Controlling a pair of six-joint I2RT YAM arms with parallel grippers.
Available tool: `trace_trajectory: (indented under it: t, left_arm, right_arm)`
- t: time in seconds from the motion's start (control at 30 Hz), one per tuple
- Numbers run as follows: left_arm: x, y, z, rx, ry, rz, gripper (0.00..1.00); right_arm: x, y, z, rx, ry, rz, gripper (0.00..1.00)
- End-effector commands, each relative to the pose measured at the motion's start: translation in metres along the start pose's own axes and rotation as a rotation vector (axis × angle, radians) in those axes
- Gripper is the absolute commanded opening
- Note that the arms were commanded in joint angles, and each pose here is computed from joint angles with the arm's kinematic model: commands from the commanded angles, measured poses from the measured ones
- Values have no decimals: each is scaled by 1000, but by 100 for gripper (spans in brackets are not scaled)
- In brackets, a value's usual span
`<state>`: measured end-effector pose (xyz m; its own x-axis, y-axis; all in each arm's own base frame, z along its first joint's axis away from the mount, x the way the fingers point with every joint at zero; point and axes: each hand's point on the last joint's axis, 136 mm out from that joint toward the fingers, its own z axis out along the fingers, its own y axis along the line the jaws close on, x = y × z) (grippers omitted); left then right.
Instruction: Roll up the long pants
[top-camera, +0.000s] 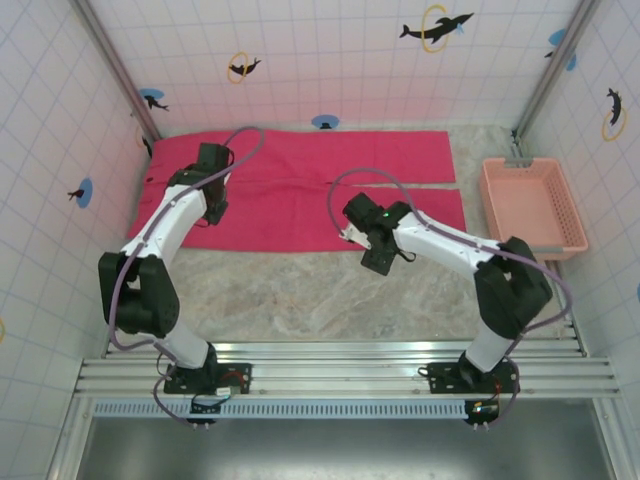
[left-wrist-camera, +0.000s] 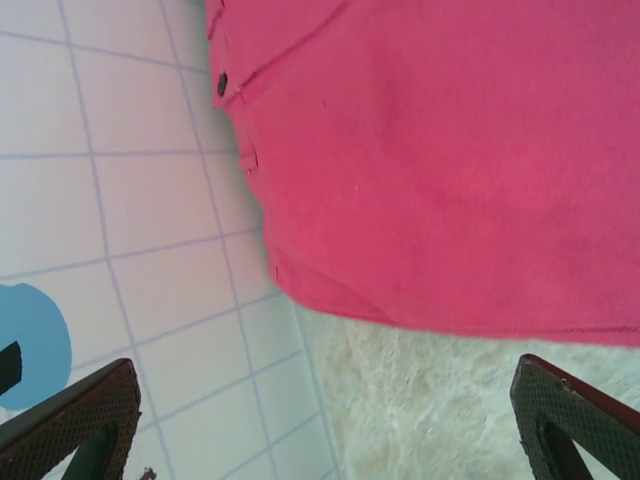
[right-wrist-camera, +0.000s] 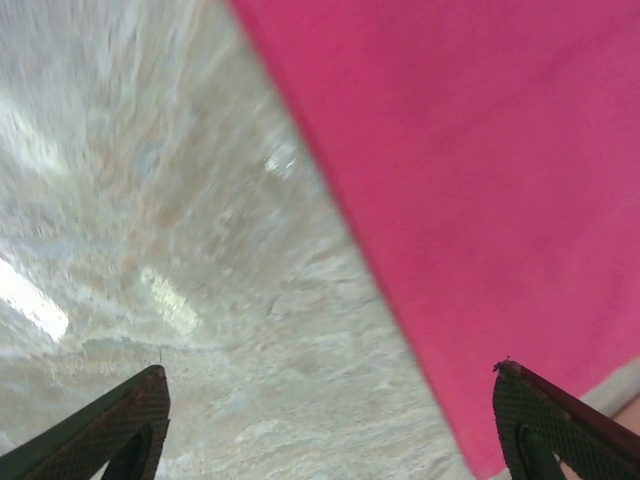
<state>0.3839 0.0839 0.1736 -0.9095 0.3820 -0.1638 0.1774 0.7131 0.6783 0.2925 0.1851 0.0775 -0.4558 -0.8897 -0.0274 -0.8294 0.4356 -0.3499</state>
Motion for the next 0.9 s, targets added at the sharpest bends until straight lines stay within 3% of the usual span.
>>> trace_trajectory:
  t: [0.0, 0.17, 0.47, 0.63, 0.77, 0.87]
  left_arm:
    - [8, 15, -9, -48, 57, 52, 97]
    - [5, 20, -10, -65, 74, 69, 97]
    - [29, 7, -1, -75, 113, 133, 97]
    - [49, -8, 19, -74, 158, 196, 97]
    - [70, -13, 36, -100, 241, 222, 97]
    - [80, -19, 48, -145, 268, 289, 97]
  right_arm:
    - [9, -5, 10, -17, 77, -13, 84]
    - [10, -13, 40, -46, 144, 18, 77]
    - [-6, -34, 77, -102, 184, 76, 58]
    - [-4, -29, 87, -154, 196, 89, 38]
    - [-2, -26, 83, -167, 177, 95, 13]
    - [-5, -27, 77, -172, 152, 105, 7]
